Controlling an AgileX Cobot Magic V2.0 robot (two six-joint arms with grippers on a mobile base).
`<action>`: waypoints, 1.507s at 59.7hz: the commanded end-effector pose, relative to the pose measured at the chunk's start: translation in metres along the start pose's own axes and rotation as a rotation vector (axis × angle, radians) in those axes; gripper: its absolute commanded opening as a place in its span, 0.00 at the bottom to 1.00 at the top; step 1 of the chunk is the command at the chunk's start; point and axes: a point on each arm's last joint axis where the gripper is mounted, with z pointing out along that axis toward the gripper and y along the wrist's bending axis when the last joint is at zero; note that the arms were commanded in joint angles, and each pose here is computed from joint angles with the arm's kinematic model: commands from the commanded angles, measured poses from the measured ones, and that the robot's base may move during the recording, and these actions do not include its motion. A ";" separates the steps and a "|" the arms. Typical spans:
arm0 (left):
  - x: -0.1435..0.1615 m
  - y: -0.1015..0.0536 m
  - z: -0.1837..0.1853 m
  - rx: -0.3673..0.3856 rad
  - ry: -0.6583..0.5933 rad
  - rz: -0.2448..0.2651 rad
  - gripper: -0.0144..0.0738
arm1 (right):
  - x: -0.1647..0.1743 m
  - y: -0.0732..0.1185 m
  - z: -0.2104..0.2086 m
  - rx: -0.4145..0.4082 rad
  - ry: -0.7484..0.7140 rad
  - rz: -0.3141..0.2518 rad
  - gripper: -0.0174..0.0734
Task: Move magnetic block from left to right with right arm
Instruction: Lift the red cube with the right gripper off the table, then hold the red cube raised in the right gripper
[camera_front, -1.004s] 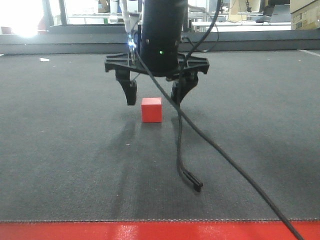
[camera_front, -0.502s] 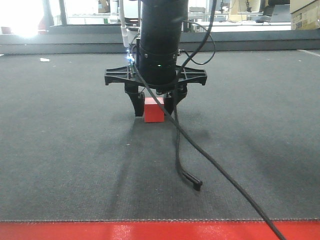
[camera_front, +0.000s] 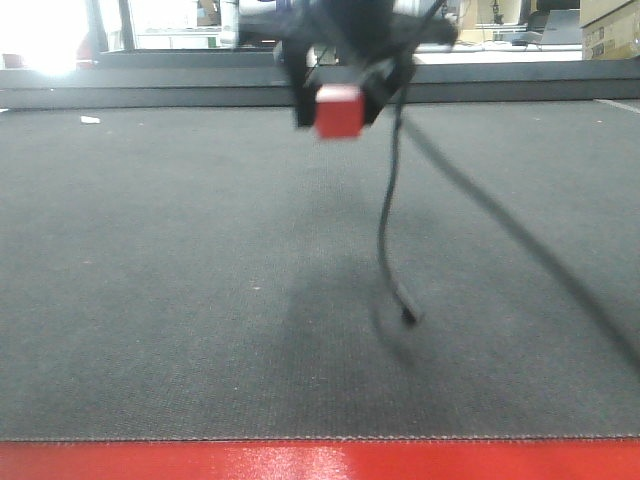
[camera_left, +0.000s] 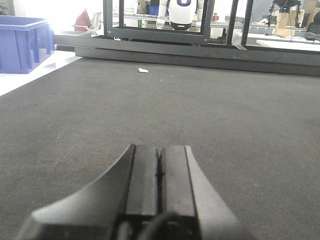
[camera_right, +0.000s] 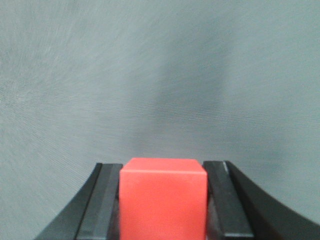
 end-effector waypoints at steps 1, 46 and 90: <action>-0.006 -0.001 -0.001 0.011 -0.094 -0.007 0.03 | -0.011 -0.022 -0.052 -0.029 -0.112 -0.024 0.34; -0.006 -0.001 -0.001 0.011 -0.094 -0.007 0.03 | 0.154 -0.115 -0.159 -0.084 -0.430 -0.030 0.34; -0.006 -0.001 -0.001 0.011 -0.094 -0.007 0.03 | 0.212 -0.121 -0.256 -0.295 -0.813 -0.152 0.34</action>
